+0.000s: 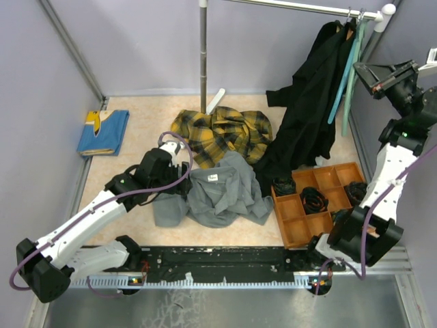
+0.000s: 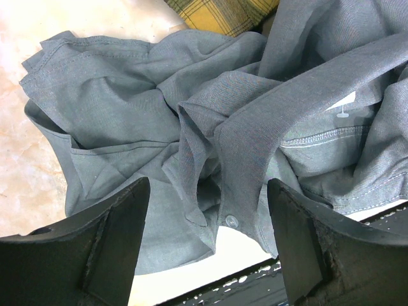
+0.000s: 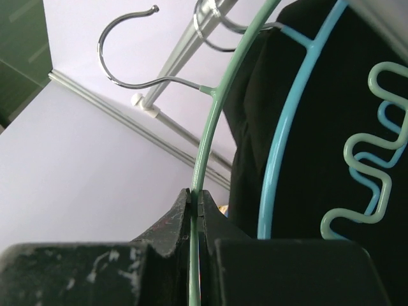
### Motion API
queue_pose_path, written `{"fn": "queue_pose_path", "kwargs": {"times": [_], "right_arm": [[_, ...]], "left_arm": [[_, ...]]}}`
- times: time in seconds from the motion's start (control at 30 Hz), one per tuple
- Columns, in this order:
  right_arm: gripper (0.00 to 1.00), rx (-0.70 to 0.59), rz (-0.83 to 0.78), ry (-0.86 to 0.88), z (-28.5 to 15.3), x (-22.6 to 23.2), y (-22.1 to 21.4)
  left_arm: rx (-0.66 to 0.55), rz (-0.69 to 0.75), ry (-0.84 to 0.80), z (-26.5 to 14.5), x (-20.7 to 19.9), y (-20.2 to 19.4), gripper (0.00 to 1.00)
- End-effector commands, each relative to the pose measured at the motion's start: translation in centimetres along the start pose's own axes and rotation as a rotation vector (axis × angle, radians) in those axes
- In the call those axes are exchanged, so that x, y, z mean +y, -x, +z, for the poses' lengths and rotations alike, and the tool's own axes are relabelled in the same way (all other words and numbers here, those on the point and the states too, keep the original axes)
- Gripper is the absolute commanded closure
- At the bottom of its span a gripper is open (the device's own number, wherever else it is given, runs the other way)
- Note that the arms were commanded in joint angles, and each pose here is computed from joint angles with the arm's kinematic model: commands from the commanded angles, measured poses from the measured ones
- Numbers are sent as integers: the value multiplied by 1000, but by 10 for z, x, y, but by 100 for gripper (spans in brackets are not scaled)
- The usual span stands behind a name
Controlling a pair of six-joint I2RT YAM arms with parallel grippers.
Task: Place the shirt on the hanger
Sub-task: Pick up the hanger from the clothesline.
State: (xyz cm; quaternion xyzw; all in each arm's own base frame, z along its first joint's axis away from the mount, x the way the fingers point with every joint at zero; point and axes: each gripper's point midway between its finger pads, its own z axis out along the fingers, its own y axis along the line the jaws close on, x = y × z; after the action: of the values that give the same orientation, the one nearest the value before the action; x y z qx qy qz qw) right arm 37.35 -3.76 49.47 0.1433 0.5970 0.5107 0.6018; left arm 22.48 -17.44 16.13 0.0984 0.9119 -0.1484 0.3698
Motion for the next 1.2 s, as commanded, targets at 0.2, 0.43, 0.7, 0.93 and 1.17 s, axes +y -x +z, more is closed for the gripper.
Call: {"fn": "queue_pose_path", "kwargs": {"times": [0.2,0.43,0.7,0.93,1.17], "right_arm": [[100,-87,-175,34,-28,67,-14],[100,-99,-207,-13,-43,82,-37],[100,-67,-272,-3,-61,118,-77],[100,-16,-321,16,-84,150,-116],[100,128,-335,103,-103,168,-162]], "left_arm": [[-23,11,-36,-2,-5,5,20],[-34,16,-53,-5,-7,7,20],[-84,10,-72,-15,-8,13,14],[-183,0,-109,-34,-9,24,4],[-270,-3,-132,-51,-8,35,1]]}}
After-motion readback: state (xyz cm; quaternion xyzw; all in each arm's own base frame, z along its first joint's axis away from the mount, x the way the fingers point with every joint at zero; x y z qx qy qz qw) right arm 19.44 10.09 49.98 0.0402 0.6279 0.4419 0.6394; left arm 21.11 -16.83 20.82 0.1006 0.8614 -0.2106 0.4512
